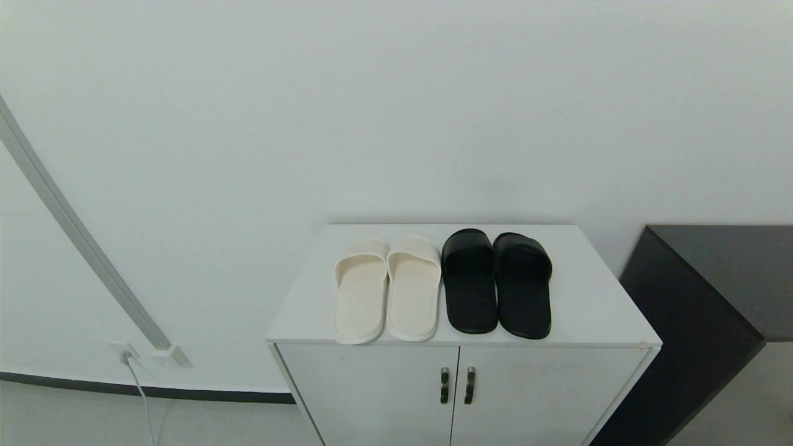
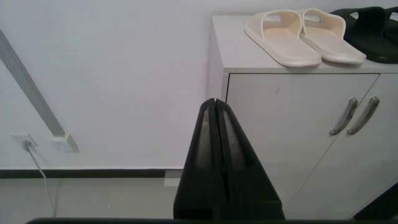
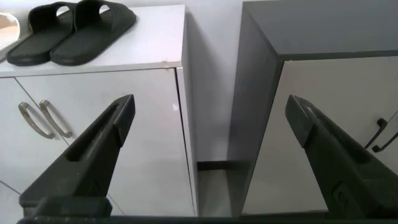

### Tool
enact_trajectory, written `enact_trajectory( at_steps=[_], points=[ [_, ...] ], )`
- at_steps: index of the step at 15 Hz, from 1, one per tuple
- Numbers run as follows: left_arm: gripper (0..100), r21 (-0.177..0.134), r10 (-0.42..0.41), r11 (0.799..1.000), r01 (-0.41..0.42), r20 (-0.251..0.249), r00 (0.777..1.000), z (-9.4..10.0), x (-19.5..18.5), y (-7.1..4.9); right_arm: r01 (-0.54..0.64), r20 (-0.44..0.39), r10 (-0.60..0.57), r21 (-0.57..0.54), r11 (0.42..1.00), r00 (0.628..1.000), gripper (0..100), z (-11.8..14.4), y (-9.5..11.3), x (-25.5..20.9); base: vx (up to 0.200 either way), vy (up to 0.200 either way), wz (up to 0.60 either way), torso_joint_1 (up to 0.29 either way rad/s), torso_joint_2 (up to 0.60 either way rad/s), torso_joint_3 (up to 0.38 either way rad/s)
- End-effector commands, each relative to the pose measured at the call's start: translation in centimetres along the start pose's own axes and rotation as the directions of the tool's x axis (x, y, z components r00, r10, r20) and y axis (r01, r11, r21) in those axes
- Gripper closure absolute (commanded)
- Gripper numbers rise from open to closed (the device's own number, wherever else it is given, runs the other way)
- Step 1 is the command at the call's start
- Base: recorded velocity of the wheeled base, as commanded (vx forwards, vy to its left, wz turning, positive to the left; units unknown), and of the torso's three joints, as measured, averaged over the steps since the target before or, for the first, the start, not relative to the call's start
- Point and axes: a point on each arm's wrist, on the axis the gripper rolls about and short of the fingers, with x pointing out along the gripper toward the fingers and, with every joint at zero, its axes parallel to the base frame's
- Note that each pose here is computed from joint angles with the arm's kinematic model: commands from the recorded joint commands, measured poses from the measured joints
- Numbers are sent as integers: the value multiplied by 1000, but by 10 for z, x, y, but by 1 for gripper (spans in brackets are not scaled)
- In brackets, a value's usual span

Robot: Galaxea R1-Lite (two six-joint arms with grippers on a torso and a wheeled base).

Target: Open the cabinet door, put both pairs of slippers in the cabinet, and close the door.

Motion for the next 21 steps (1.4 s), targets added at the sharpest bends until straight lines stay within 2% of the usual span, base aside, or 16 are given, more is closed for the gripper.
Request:
enact_trajectory(
  at_steps=[1, 3, 4, 5, 6, 7, 9, 13, 15, 16, 21],
  points=[
    [100, 0, 1, 1000, -1, -2, 1000, 0, 0, 0, 0, -2, 0, 0, 1000, 1000, 0, 0, 0, 0, 0, 0, 0, 0, 0, 0],
    [100, 1, 1, 1000, -1, -2, 1000, 0, 0, 0, -25, -18, 25, -40, 999, 1000, 0, 1, 1, 2, 0, 0, 0, 0, 0, 0],
    [100, 0, 1, 1000, -1, -2, 1000, 0, 0, 0, -25, 33, 25, 18, 1000, 999, 0, 22, 0, -1, 0, 0, 0, 0, 0, 0],
    [100, 0, 1, 1000, -1, -2, 1000, 0, 0, 0, -25, 33, 25, 18, 1000, 999, 0, 22, 0, -1, 0, 0, 0, 0, 0, 0],
    [100, 1, 1, 1000, -1, -2, 1000, 0, 0, 0, -36, -78, 46, 115, 993, 996, 0, 57, 1, 6, 0, 0, 0, 0, 0, 0],
    [100, 0, 1, 1000, -1, -2, 1000, 0, 0, 0, -45, -146, 55, 74, 996, 988, 0, 53, 2, 14, 0, 0, 0, 0, 0, 0],
    [100, 1, 1, 1000, -1, -2, 1000, 0, 0, 0, -150, -253, 167, 85, 985, 953, 0, 57, 5, 32, 0, 0, 0, 0, 0, 0],
    [100, 0, 1, 1000, -1, -2, 1000, 0, 0, 0, -238, -345, 260, 105, 966, 902, 0, 80, 15, 86, 0, 0, 0, 0, 0, 0],
    [100, 0, 1, 1000, -1, -2, 1000, 0, 0, 0, -317, -400, 348, 143, 938, 848, 0, 86, 35, 129, 0, 0, 0, 0, 0, 0],
    [100, 0, 1, 1000, -1, -2, 1000, 0, 0, 0, -331, -402, 366, 156, 931, 839, 0, 88, 46, 146, 0, 0, 0, 0, 0, 0],
    [100, 0, 1, 1000, -1, -2, 1000, 0, 0, 0, -361, -374, 388, 143, 921, 842, 0, 99, 111, 198, 0, 0, 0, 0, 0, 0]
  ],
)
